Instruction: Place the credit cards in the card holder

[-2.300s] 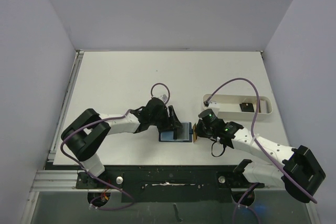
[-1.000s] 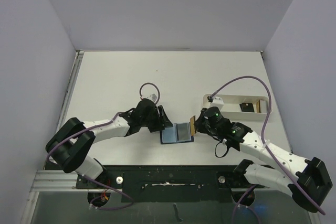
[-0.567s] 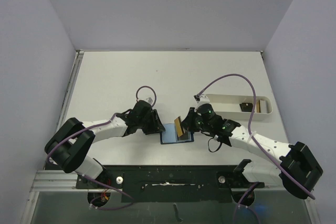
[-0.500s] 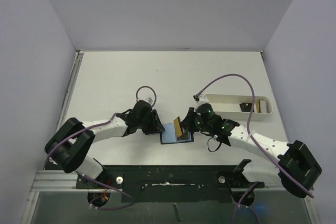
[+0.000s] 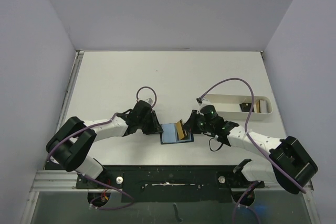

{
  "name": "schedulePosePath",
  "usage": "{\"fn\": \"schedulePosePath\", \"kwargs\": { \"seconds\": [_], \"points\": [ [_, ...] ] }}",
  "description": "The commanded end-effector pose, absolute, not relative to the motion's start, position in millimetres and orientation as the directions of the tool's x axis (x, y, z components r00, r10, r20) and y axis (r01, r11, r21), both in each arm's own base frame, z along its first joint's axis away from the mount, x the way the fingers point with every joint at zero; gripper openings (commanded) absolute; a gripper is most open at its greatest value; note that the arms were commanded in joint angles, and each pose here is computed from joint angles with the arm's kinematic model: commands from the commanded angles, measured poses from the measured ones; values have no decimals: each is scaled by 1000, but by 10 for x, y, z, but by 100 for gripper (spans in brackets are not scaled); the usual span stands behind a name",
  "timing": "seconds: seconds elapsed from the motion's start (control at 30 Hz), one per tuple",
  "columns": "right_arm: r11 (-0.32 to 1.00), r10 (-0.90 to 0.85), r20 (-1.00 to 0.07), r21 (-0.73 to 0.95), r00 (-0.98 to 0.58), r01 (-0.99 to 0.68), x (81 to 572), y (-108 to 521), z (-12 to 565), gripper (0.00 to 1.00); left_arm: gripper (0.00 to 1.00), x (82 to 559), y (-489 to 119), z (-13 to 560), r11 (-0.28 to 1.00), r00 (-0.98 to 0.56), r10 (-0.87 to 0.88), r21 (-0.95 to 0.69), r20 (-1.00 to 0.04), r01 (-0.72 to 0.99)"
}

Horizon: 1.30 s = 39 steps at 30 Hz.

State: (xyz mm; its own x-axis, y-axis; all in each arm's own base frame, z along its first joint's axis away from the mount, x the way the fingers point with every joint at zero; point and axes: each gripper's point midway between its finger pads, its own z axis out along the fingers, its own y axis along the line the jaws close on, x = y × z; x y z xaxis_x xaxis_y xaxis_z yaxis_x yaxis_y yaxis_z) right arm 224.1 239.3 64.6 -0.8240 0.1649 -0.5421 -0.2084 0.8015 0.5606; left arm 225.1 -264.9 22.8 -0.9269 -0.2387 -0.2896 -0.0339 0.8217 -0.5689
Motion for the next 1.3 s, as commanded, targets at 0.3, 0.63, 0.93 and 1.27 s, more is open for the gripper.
{"fn": "schedulePosePath", "kwargs": {
  "seconds": [0.3, 0.63, 0.93, 1.27],
  "points": [
    [728, 223, -536, 647, -814, -227, 2280, 2435, 713, 0, 17, 2317, -2716, 270, 807, -924, -233, -591, -304, -9],
    [727, 233, -553, 645, -799, -234, 2295, 2403, 808, 0, 17, 2326, -2729, 271, 803, -923, -236, -596, -304, -10],
    [730, 223, -536, 646, -814, -225, 2288, 2426, 678, 0, 17, 2324, -2744, 276, 798, -924, -239, -602, -299, -11],
    [726, 225, -495, 660, -839, -195, 2253, 2389, 475, 0, 16, 2282, -2728, 222, 799, -928, -237, -601, -287, -19]
  ]
}}
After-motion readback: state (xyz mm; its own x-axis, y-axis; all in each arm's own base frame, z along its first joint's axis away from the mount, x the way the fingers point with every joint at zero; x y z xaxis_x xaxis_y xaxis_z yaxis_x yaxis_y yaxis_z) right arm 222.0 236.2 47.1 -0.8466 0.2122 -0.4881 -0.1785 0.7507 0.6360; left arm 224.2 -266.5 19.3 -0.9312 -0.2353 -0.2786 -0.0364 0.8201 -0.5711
